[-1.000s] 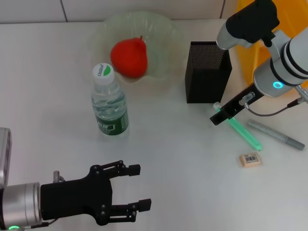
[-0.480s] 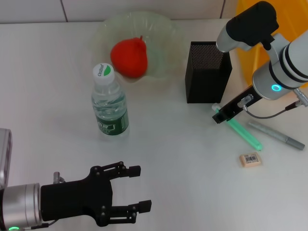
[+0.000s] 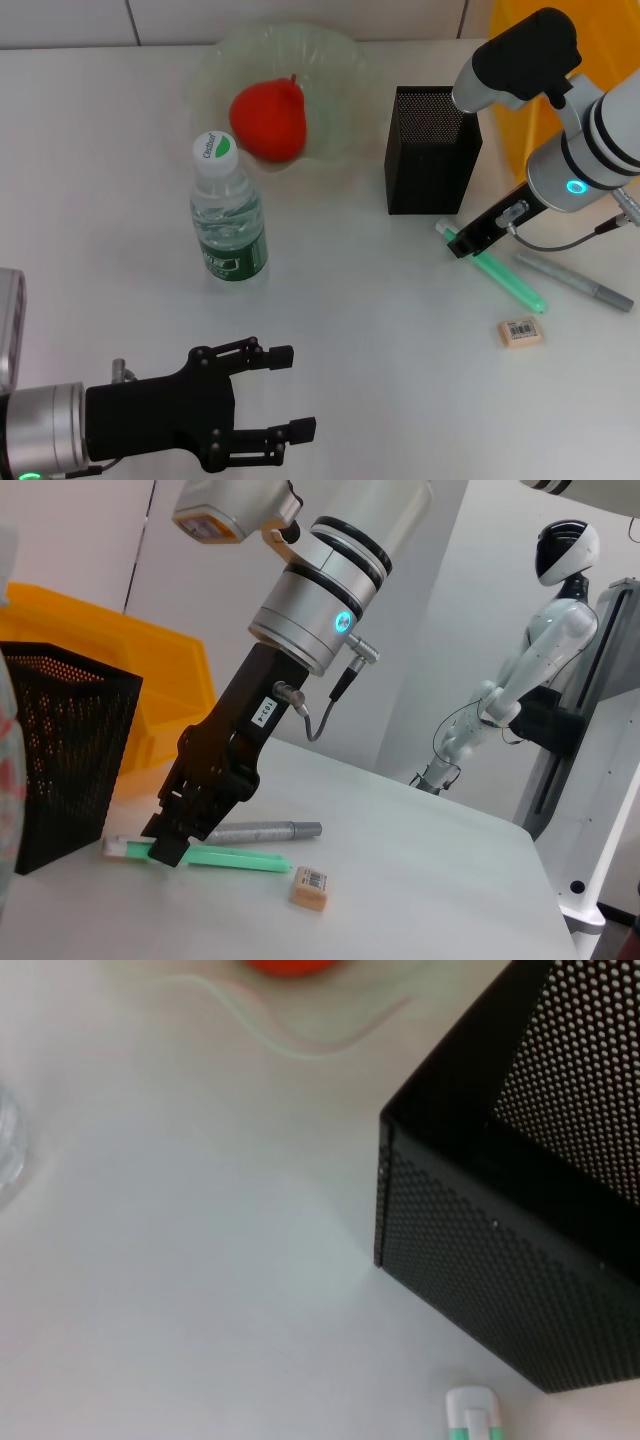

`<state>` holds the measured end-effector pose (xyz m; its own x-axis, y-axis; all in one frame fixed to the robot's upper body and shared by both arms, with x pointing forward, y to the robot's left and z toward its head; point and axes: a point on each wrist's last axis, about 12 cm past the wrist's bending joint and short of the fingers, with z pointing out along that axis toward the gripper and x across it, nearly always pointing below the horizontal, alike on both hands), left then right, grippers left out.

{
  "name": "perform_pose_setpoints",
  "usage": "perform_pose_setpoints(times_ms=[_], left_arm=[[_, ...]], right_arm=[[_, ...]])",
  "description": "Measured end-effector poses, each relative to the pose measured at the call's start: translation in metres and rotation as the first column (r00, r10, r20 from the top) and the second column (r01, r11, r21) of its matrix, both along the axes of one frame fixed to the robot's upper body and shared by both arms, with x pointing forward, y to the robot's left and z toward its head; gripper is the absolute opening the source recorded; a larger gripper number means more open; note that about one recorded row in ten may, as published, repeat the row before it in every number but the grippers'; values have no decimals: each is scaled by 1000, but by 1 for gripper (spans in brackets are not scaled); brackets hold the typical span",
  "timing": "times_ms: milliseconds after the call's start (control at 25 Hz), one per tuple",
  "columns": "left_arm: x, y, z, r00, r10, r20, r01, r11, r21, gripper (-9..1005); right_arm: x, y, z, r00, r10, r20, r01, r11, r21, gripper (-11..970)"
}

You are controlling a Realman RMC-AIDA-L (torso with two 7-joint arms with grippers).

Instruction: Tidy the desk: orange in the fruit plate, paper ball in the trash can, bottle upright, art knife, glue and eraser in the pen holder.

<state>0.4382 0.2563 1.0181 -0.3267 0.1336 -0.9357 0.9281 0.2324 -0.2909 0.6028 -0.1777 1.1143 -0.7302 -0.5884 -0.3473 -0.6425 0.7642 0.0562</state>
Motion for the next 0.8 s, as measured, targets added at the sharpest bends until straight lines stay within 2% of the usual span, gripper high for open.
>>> perform_pose_setpoints(times_ms=[80,320,600,720,800], left_arm=[[-1,0,-1,1000,1,-6,-1,1000,-2,829],[-2,0,-1,1000,2,-13,-2,1000,-5,829],[-3,-1,-2,1000,2,-16,-2,1000,-7,829],[-3,-1,-2,1000,2,-16,-2,1000,-8,829],[-5,-1,-2,1000,-1,-18,1,1000,-15,829]], right_arm=[[0,0,0,1000,1,-1,-1,1000,-1,259],[-1,-1,-1,1000,5,-10,-5,1000,-3,246],[-7,-3,6,1000,13,-5,-13,1000,9,182],[-12,-6,15,1000,23,13,-24,998,62,173],[-19,-8,25,998,53,20,-55,989,139,174]])
